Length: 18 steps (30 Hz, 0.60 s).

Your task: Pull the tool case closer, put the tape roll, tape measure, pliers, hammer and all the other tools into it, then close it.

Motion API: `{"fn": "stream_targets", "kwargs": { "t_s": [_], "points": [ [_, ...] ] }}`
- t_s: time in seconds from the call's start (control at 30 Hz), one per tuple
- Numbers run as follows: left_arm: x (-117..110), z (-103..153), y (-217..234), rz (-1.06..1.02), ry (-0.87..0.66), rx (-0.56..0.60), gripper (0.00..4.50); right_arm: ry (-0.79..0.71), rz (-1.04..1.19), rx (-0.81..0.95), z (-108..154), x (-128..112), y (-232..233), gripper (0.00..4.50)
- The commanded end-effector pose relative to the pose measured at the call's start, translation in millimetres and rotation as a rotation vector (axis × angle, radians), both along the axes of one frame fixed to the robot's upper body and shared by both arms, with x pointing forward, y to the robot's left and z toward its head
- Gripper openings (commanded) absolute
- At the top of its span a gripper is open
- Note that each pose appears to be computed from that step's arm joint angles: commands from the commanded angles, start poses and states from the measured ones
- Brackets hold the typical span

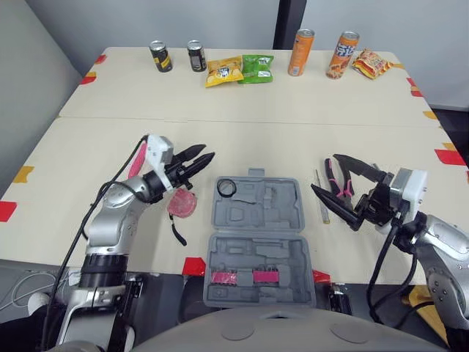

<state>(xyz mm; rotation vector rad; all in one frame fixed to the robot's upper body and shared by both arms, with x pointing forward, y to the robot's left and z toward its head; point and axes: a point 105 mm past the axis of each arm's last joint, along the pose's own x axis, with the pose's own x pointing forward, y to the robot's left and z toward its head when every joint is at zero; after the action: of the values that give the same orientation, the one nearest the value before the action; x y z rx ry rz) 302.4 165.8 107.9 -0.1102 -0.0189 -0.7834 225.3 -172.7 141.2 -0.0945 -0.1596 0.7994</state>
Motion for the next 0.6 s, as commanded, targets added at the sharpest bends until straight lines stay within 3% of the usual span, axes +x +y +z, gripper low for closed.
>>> {"fn": "stream_targets", "kwargs": {
  "t_s": [0.03, 0.13, 0.3, 0.43, 0.6],
  "points": [
    [-25.0, 8.2, 25.5, 0.026, -0.032, -0.052, 1.94, 0.010, -0.069, 0.011, -8.7, -3.8, -23.2, 4.50],
    [-52.0, -8.0, 49.4, 0.065, 0.018, -0.047, 2.76, 0.063, -0.073, -0.039, -28.9, -26.1, -46.2, 4.50],
    [-89.9, -28.6, 80.3, 0.133, 0.111, -0.009, 4.47, 0.144, -0.161, -0.046, -48.9, -56.9, -83.1, 4.50],
    [-115.5, -42.3, 103.5, 0.203, 0.180, 0.033, 4.47, 0.207, -0.256, -0.064, -63.8, -80.9, -113.6, 4.50],
    [-117.8, -49.4, 99.5, 0.235, 0.217, 0.054, 4.47, 0.245, -0.323, -0.065, -74.8, -95.5, -134.0, 4.50]
  ]
}}
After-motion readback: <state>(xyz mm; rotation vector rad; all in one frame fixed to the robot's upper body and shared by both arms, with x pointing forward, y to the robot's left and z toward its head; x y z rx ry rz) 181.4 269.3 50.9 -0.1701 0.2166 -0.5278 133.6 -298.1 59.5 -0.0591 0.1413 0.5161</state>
